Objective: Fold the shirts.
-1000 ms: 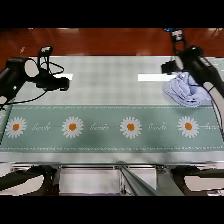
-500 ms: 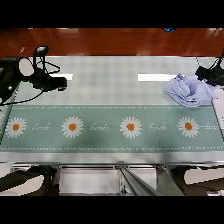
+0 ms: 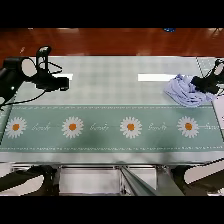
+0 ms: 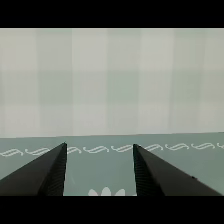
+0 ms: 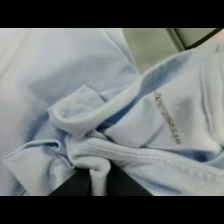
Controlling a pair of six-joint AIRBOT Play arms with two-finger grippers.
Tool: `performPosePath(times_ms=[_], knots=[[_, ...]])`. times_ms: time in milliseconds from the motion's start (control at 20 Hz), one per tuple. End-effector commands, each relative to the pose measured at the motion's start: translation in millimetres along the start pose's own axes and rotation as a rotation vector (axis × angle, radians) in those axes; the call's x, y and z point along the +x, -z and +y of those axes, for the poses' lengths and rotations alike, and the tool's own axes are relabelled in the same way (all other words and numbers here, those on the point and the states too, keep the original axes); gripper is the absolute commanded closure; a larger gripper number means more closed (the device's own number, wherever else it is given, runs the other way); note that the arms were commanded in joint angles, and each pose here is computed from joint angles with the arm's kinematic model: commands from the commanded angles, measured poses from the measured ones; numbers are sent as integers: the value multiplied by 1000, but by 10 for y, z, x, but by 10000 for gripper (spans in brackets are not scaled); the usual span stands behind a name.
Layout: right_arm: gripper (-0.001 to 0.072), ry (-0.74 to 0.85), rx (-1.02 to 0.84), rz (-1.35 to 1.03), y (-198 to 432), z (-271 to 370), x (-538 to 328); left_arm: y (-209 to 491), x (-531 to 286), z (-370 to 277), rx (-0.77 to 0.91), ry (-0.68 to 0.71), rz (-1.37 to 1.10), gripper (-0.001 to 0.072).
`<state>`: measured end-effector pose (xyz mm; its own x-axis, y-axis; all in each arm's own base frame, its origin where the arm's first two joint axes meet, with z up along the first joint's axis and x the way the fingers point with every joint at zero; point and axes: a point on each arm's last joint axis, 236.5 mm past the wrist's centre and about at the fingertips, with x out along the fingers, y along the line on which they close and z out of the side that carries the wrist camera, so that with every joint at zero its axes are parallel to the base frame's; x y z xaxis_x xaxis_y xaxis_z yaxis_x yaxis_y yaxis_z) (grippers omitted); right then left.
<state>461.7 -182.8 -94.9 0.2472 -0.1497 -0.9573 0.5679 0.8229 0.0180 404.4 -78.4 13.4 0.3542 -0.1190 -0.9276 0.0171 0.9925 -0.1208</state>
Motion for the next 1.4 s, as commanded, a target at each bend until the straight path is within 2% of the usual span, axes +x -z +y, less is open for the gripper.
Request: performPosePath(times_ms=[0, 100, 150, 250, 350, 550, 750, 1050, 1150, 1350], knots=[[682, -30, -65, -91, -277, 79, -375, 120, -95, 136, 37, -16, 48, 199], [682, -60, -120, -236, -665, 158, -968, 221, -290, 280, -3, -17, 71, 200], [682, -90, -144, -321, -847, 244, -1346, 291, -397, 215, -29, 27, 66, 200], [682, -166, -187, -487, -1097, 440, -2158, 352, -577, -31, -28, 136, -45, 200], [683, -250, -235, -653, -1177, 694, -3019, 422, -676, -100, -40, 173, -159, 200], [683, -403, -368, -928, -815, 1264, -4600, 659, -746, -72, -39, 173, -195, 200], [683, -588, -488, -1071, -87, 1712, -5635, 577, -800, -64, -19, 168, -241, 200], [683, -833, -703, -971, 1024, 2317, -6002, 539, -857, 183, -82, 141, -243, 200], [683, -887, -803, -825, 1433, 2645, -5774, 542, -864, 224, -109, 146, -241, 200], [683, -869, -1093, -451, 2522, 3510, -4829, 501, -895, 348, -125, 127, -257, 200]])
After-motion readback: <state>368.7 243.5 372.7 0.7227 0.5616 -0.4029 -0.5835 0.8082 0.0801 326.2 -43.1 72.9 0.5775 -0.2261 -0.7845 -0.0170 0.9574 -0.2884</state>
